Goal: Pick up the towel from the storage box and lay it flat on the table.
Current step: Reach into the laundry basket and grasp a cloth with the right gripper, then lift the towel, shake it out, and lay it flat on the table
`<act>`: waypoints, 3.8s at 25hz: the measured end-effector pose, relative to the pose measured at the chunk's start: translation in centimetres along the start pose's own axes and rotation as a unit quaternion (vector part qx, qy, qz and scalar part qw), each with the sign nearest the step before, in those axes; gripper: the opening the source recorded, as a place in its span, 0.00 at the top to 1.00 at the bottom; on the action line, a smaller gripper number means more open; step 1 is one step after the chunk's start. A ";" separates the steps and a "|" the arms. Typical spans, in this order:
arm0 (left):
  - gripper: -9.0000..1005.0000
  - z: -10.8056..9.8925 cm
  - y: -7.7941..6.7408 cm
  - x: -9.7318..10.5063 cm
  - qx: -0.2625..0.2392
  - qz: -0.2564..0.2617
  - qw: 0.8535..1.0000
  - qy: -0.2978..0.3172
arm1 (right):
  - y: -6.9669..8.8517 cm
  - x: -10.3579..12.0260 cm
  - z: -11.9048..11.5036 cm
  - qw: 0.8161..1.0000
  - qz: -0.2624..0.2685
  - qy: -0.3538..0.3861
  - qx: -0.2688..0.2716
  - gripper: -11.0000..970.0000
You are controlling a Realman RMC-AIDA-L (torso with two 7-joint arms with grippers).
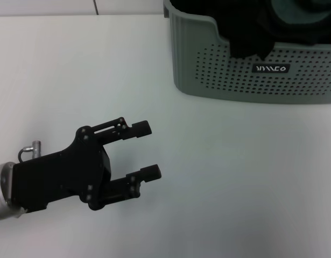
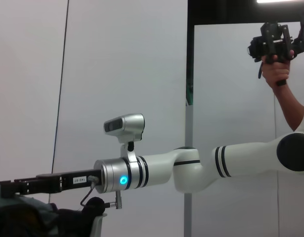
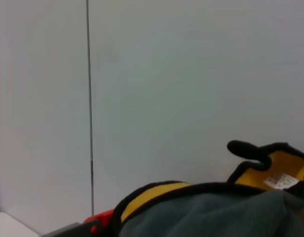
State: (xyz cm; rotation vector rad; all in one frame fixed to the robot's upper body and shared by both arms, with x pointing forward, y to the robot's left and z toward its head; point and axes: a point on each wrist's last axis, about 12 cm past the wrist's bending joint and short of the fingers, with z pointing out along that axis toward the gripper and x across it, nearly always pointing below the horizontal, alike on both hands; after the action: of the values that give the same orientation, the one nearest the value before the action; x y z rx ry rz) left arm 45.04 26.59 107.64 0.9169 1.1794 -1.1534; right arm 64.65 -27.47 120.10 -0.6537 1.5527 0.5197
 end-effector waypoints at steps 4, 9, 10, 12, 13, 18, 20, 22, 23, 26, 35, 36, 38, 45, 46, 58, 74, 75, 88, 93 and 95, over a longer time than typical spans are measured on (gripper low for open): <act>0.34 -0.3 0.1 -0.1 -0.010 0.001 1.000 -0.003 | 0.1 0.2 0.3 1.000 -0.003 0.006 0.007 0.29; 0.34 -0.1 0.3 -0.2 -0.007 0.001 1.000 -0.004 | -0.1 0.5 0.0 1.000 0.000 0.007 0.010 0.43; 0.34 -0.1 0.3 -0.2 -0.007 0.001 1.000 -0.004 | -0.1 0.5 -0.2 1.000 -0.001 0.005 0.011 0.47; 0.34 0.0 0.3 -0.2 -0.006 0.002 1.000 -0.004 | -0.1 0.5 -0.5 1.000 -0.005 -0.001 0.013 0.55; 0.34 0.0 0.3 -0.2 -0.006 0.002 1.000 -0.004 | 0.0 0.6 -0.7 1.000 -0.007 -0.004 0.011 0.58; 0.35 0.0 0.4 -0.3 -0.005 0.002 1.000 -0.004 | 0.3 0.3 -1.1 1.000 -0.007 -0.014 -0.012 0.78; 0.35 0.0 0.4 -0.4 -0.005 0.003 1.000 -0.005 | 0.4 0.2 -1.2 1.000 -0.012 -0.014 -0.017 0.86; 0.35 -0.1 0.5 -0.5 -0.007 0.006 1.000 -0.007 | 0.3 0.1 -1.2 1.000 -0.015 -0.014 -0.016 0.94; 0.35 -0.1 0.5 -0.5 -0.007 0.006 1.000 -0.007 | 0.3 0.1 -1.3 1.000 -0.015 -0.015 -0.016 0.99; 0.35 0.0 0.6 -0.5 -0.007 0.006 1.000 -0.008 | 0.6 -0.1 -1.6 0.999 -0.022 -0.020 -0.033 0.99; 0.35 1.2 0.8 -0.4 0.016 0.001 1.000 -0.009 | 4.2 -4.1 -3.3 0.961 -0.042 -0.142 -0.233 0.99; 0.35 1.4 0.9 -0.3 0.021 0.000 1.000 -0.010 | 4.5 -4.7 -3.5 0.955 -0.046 -0.157 -0.249 0.99; 0.35 1.9 0.9 -0.2 0.030 0.001 0.999 -0.012 | 5.0 -5.6 -3.9 0.945 -0.049 -0.178 -0.269 0.99; 0.35 3.1 1.0 0.2 0.031 0.028 0.999 -0.035 | 5.6 -7.3 -4.8 0.926 -0.043 -0.216 -0.305 0.98; 0.35 3.1 1.0 0.2 0.028 0.031 0.998 -0.038 | 5.6 -7.5 -4.9 0.924 -0.042 -0.223 -0.308 0.98; 0.35 4.7 1.0 0.4 0.010 0.049 0.995 -0.087 | 6.6 -7.6 -4.0 0.913 -0.011 -0.283 -0.293 0.98; 0.36 5.7 0.5 2.2 -0.128 0.196 0.966 -0.106 | 10.7 -5.4 3.4 0.928 0.027 -0.284 -0.238 0.97; 0.36 5.7 0.4 2.2 -0.139 0.208 0.962 -0.106 | 11.0 -5.3 3.8 0.930 0.028 -0.281 -0.235 0.97; 0.36 5.3 0.8 2.1 -0.261 0.342 0.898 -0.096 | 13.8 -6.1 7.8 0.933 0.043 -0.260 -0.247 0.96; 0.36 5.4 1.0 2.0 -0.285 0.358 0.884 -0.094 | 14.4 -6.5 8.5 0.930 0.050 -0.260 -0.256 0.96; 0.36 5.4 1.1 2.0 -0.299 0.357 0.880 -0.096 | 14.6 -6.7 8.6 0.928 0.051 -0.262 -0.260 0.96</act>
State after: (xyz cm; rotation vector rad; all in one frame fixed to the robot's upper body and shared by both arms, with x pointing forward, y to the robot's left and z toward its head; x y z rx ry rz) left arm 47.22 21.27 106.63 0.6375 0.8324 -0.2358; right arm 61.25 -10.30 125.24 -0.7547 0.9412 1.1099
